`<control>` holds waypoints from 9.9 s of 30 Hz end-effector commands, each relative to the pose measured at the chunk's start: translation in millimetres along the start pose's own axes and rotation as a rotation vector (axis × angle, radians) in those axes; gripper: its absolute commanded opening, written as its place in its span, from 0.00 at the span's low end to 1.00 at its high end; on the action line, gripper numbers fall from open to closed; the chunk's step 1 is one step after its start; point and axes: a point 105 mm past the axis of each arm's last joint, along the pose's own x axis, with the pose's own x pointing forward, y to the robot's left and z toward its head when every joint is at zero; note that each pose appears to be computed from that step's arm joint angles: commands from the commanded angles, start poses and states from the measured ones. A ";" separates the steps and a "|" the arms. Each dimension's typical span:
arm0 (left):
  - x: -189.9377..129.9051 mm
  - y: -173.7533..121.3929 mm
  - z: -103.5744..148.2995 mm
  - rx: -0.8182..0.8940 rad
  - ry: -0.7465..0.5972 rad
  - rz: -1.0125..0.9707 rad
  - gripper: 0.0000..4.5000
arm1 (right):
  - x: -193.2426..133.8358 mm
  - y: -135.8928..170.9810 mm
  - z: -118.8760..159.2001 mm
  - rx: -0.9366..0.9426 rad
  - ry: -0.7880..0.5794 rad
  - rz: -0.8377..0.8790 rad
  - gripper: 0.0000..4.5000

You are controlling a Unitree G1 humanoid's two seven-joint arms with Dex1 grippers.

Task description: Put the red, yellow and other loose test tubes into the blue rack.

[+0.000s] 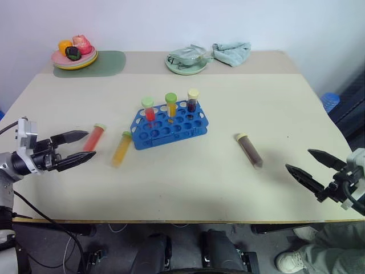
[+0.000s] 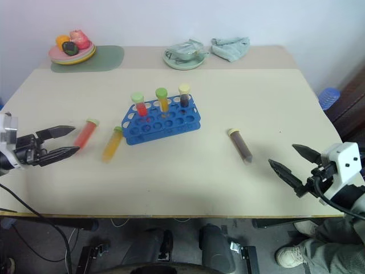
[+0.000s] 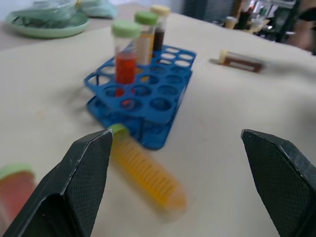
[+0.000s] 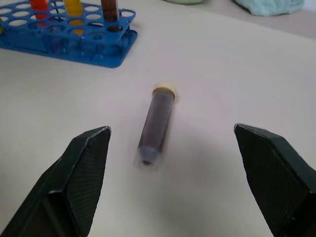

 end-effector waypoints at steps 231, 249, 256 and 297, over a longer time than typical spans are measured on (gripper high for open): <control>48.1 -30.5 9.9 -0.045 -0.233 0.583 0.96 | 190.5 84.4 67.0 -0.103 -0.378 0.288 0.95; 36.3 17.7 1.7 -0.329 0.465 0.835 0.96 | 77.6 90.1 61.0 -0.318 -0.193 0.719 0.95; 55.8 18.7 -1.3 -0.441 0.647 0.756 0.96 | 79.0 87.8 65.2 -0.357 -0.214 0.694 0.95; 101.0 13.8 -22.4 -0.572 0.720 0.629 0.96 | 81.1 93.3 76.5 -0.346 -0.236 0.659 0.95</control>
